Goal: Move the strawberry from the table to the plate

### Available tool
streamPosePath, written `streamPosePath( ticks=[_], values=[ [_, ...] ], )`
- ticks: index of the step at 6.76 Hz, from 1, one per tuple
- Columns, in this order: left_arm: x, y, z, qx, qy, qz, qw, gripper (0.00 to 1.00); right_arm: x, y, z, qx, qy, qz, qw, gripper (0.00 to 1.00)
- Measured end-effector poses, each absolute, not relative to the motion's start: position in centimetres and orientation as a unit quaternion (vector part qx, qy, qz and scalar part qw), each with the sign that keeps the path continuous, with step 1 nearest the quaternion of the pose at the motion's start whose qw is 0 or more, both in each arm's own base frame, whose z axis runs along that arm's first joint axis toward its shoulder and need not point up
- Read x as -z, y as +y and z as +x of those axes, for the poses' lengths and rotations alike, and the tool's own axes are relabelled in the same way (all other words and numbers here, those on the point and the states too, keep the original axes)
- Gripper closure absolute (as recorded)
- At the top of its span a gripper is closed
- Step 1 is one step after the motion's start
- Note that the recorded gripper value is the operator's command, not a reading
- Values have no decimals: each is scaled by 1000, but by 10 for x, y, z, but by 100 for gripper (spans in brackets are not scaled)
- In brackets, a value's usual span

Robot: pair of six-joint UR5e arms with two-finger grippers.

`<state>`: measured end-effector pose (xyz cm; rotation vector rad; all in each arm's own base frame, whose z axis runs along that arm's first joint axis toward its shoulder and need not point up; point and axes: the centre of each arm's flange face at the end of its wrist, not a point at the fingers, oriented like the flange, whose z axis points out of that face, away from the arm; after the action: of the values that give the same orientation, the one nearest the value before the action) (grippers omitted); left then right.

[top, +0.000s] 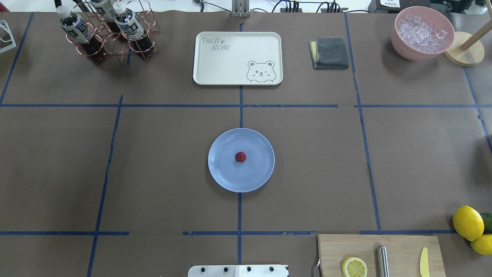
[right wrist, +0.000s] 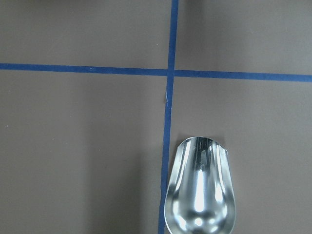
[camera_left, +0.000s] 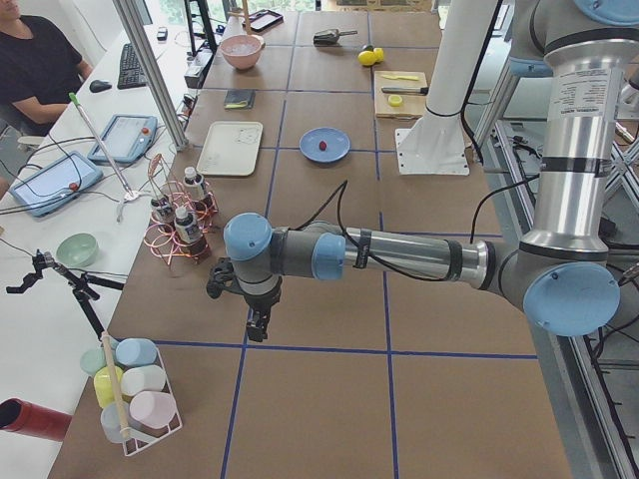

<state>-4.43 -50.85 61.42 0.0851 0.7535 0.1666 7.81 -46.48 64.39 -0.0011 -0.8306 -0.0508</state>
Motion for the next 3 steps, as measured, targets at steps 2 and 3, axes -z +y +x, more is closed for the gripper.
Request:
streamPosePath(
  ticks=[2, 3],
  values=[
    [-615, -508, -44, -80, 368, 40, 926, 0, -652, -460, 82, 27, -402, 16, 915, 0],
    [-615, -509, -44, -80, 367, 41, 926, 0, -653, -461, 82, 27, -402, 18, 915, 0]
  ],
)
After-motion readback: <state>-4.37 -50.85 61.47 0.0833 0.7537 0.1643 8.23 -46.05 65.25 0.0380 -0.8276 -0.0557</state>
